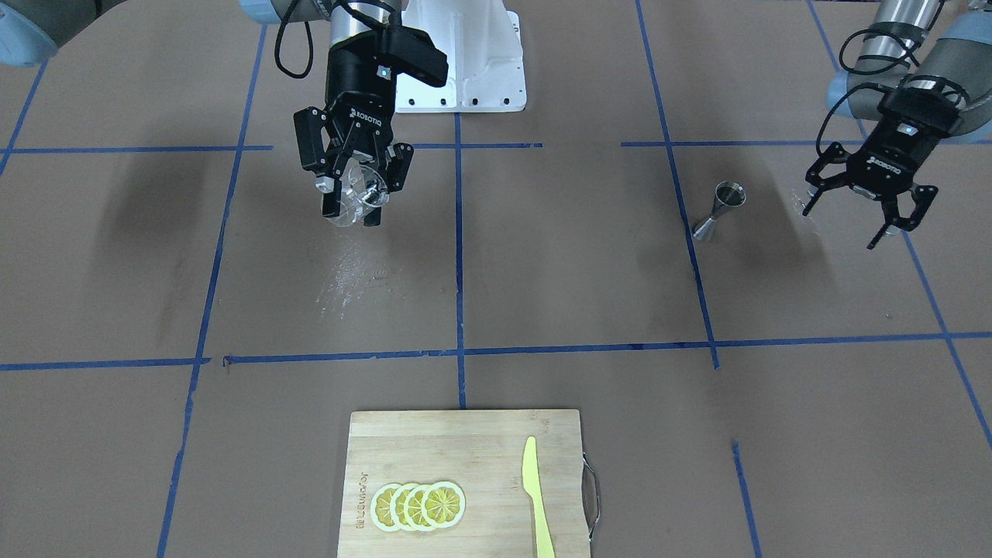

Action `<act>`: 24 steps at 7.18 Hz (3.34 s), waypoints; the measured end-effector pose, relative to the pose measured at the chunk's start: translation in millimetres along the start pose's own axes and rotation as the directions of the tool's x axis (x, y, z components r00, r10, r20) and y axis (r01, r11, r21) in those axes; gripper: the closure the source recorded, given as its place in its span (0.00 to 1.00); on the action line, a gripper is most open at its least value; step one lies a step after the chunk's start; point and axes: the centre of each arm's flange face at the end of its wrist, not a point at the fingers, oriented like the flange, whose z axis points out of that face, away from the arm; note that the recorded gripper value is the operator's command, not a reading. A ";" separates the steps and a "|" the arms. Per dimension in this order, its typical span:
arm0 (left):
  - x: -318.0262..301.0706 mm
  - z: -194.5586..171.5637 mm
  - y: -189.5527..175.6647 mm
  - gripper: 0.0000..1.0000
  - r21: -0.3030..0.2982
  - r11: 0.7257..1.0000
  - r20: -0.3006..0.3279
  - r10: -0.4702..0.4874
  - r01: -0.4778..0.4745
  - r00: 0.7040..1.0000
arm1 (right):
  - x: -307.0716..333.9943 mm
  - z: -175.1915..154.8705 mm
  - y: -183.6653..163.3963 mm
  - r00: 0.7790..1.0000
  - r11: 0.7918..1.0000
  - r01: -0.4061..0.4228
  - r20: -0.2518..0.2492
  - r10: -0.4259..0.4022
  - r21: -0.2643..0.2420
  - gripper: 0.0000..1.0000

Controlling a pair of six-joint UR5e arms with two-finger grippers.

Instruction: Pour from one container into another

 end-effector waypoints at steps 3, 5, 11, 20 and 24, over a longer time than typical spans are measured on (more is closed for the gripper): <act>-128.9 -16.5 -51.0 0.00 -0.288 0.956 0.116 -0.028 0.061 0.993 | -0.4 -0.3 0.5 1.000 1.000 0.001 0.001 -0.001 0.000 1.00; -173.5 -35.0 -54.4 0.00 -0.333 0.932 0.294 -0.042 0.144 0.955 | -0.6 -0.4 0.8 1.000 1.000 0.001 0.001 -0.001 -0.001 1.00; -212.1 -85.3 34.3 0.00 -0.564 0.607 0.431 -0.363 0.560 0.826 | -0.7 -0.3 1.4 1.000 1.000 0.001 0.003 -0.001 -0.001 1.00; -188.3 -123.5 28.2 0.00 -0.600 0.390 0.493 -0.508 0.698 0.707 | 0.1 7.8 88.4 0.987 0.988 -0.152 0.048 0.151 0.027 1.00; -188.0 -122.3 24.8 0.00 -0.599 0.397 0.489 -0.506 0.695 0.710 | 6.8 20.0 166.0 0.938 0.938 -0.346 0.025 0.346 -0.024 1.00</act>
